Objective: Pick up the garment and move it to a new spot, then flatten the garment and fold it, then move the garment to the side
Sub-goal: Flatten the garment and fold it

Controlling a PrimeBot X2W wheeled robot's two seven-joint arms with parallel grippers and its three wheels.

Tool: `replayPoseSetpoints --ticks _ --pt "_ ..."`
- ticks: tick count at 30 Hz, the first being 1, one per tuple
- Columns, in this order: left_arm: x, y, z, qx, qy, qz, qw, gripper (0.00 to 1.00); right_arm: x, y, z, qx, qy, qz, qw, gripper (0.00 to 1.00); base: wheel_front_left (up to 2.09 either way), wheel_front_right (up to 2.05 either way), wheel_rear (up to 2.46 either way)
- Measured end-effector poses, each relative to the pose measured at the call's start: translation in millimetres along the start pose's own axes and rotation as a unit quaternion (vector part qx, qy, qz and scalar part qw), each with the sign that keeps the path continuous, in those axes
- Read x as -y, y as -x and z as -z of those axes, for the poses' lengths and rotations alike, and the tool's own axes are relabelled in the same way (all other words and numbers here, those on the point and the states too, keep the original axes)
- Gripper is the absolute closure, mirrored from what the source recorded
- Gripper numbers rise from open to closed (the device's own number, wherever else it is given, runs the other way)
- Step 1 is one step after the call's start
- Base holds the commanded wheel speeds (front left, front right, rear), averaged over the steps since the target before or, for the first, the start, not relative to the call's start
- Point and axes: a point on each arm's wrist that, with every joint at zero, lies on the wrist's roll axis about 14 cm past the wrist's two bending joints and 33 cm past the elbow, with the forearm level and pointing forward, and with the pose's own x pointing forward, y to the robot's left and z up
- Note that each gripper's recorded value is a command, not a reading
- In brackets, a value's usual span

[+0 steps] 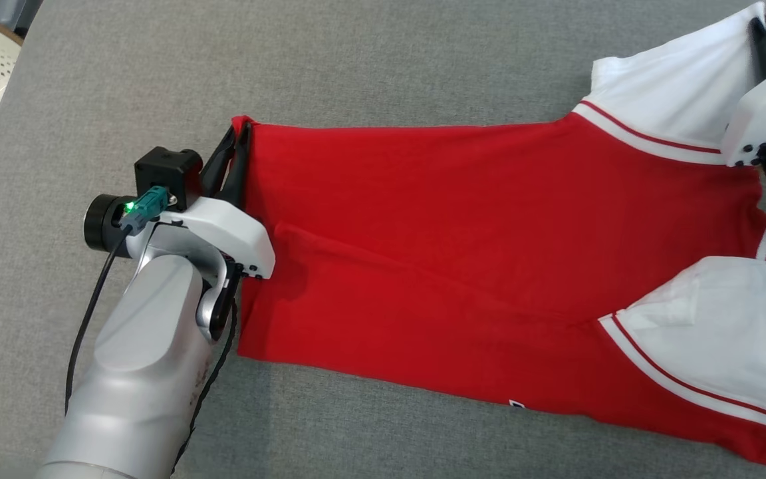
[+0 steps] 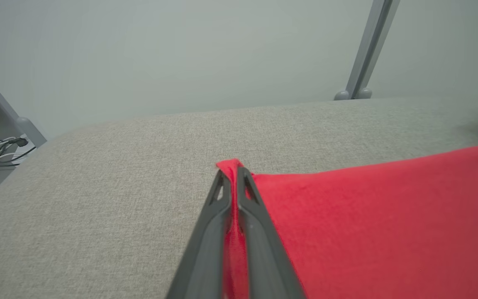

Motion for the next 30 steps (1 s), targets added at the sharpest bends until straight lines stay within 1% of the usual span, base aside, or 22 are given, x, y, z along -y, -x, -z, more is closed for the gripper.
replayPoseSetpoints --ticks 6,11,14,16,21,28,30 --pt "1.4 13.3 6.8 -0.003 0.004 -0.002 1.000 1.00 0.9 29.1 -1.8 0.020 -0.014 0.009 1.000 1.00 0.00 0.00 0.00" --pt "2.7 29.7 15.1 -0.009 0.006 -0.001 1.000 1.00 -1.6 62.7 -3.4 0.051 -0.036 0.013 0.998 1.00 0.00 0.00 0.00" --pt "1.9 40.7 21.8 -0.015 0.006 -0.003 1.000 1.00 -5.1 86.8 7.8 0.054 -0.049 0.014 0.997 1.00 0.00 0.00 0.00" --pt "1.0 47.3 26.2 -0.019 0.010 -0.007 1.000 1.00 -7.0 102.0 15.3 0.056 -0.073 0.020 0.996 1.00 0.00 0.00 0.00" --pt "6.3 65.9 34.9 -0.025 0.011 -0.004 1.000 1.00 -24.1 140.0 45.0 0.041 -0.120 0.025 0.992 1.00 0.00 0.00 0.00" --pt "12.9 88.3 39.1 -0.023 0.016 0.000 1.000 1.00 -21.8 180.4 62.4 0.042 -0.159 0.056 0.985 1.00 0.00 0.00 0.00" --pt "12.6 91.8 35.3 -0.016 0.016 -0.001 1.000 1.00 -18.3 188.3 61.0 0.050 -0.167 0.066 0.983 1.00 0.00 0.00 0.00"
